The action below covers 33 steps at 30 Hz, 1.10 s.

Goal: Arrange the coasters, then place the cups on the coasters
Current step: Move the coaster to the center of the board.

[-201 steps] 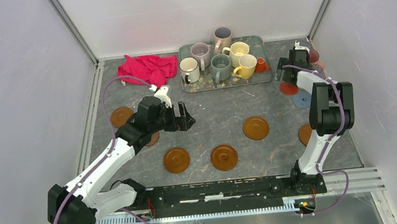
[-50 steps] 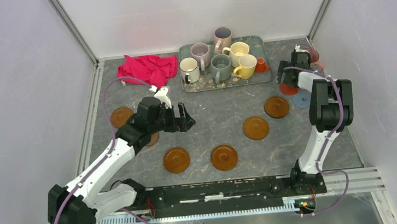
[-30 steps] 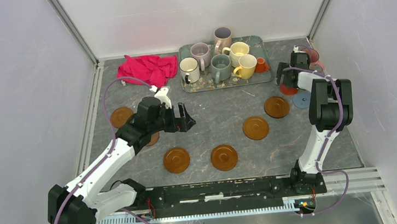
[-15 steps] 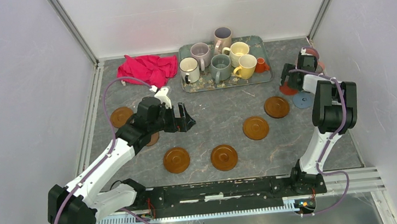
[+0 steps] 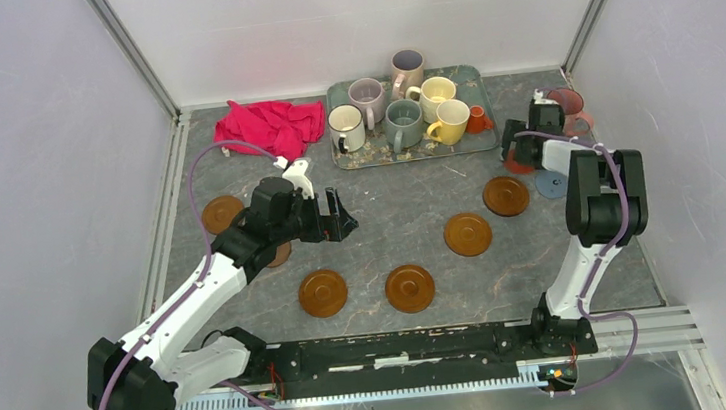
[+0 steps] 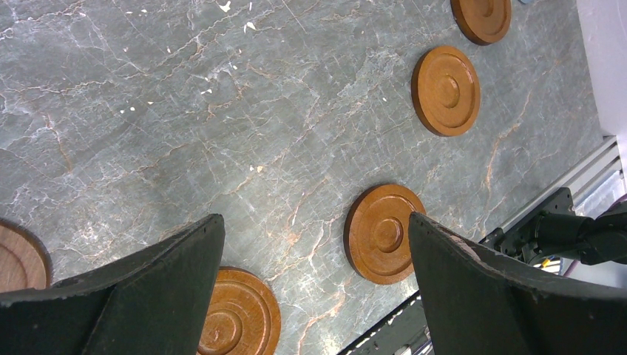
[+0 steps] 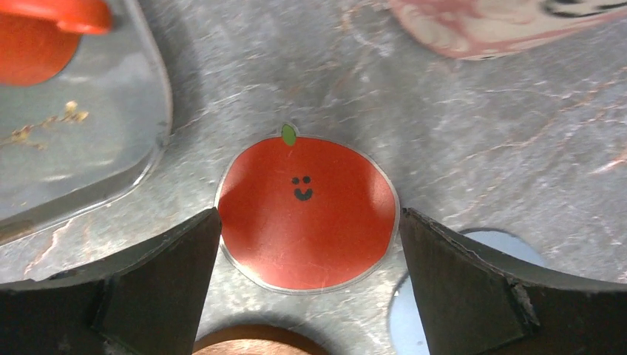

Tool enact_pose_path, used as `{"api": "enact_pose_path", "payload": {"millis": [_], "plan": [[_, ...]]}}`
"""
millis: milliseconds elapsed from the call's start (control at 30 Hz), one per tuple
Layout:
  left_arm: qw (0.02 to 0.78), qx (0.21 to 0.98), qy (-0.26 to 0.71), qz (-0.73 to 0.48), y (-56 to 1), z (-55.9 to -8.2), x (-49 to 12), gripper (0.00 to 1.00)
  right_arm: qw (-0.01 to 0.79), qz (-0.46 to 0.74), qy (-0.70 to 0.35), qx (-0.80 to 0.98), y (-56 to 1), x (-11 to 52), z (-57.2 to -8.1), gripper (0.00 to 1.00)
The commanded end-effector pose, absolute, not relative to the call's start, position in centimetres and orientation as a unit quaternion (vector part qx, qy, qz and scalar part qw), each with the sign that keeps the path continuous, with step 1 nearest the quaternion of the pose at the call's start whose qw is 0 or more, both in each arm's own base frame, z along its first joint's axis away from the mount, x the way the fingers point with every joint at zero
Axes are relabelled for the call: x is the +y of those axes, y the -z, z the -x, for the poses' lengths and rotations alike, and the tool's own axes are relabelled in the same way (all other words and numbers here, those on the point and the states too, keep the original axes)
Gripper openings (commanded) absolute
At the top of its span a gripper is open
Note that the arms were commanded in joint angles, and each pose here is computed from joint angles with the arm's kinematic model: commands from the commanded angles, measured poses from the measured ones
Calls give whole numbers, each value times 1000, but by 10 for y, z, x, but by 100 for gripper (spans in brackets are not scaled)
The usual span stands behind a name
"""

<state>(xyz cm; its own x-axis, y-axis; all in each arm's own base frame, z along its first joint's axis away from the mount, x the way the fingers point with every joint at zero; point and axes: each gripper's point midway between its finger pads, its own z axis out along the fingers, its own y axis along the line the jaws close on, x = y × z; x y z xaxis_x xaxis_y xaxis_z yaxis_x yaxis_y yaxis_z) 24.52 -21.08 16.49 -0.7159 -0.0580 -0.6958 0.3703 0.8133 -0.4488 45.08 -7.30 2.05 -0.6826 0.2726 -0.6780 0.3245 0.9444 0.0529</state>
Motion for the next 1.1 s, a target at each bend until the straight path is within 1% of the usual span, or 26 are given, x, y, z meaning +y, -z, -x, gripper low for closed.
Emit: {"api": "enact_pose_path", "payload": {"millis": [0, 133, 200, 267, 300, 600, 800, 1067], "plan": [[389, 865, 300, -106, -175, -250, -213, 100, 330, -134, 41, 934, -9, -48, -440, 96], [389, 865, 299, -106, -175, -249, -213, 100, 318, -124, 45, 939, -3, -36, -438, 92], [388, 865, 300, -106, -175, -249, -213, 100, 314, -115, 47, 941, -1, -28, -439, 91], [388, 865, 300, -105, -175, -249, -213, 100, 312, -107, 49, 943, 0, -23, -441, 91], [388, 865, 300, -105, -174, -249, -212, 100, 311, -90, 44, 945, 0, -7, -443, 91], [390, 865, 298, -104, -175, -250, -212, 100, 306, -37, 16, 951, 3, 52, -450, 90], [388, 867, 297, -103, -173, -250, -211, 100, 297, -23, -21, 954, 7, 76, -442, 90], [385, 867, 300, -104, -172, -250, -213, 100, 299, -3, -26, 954, 2, 92, -441, 90]]}}
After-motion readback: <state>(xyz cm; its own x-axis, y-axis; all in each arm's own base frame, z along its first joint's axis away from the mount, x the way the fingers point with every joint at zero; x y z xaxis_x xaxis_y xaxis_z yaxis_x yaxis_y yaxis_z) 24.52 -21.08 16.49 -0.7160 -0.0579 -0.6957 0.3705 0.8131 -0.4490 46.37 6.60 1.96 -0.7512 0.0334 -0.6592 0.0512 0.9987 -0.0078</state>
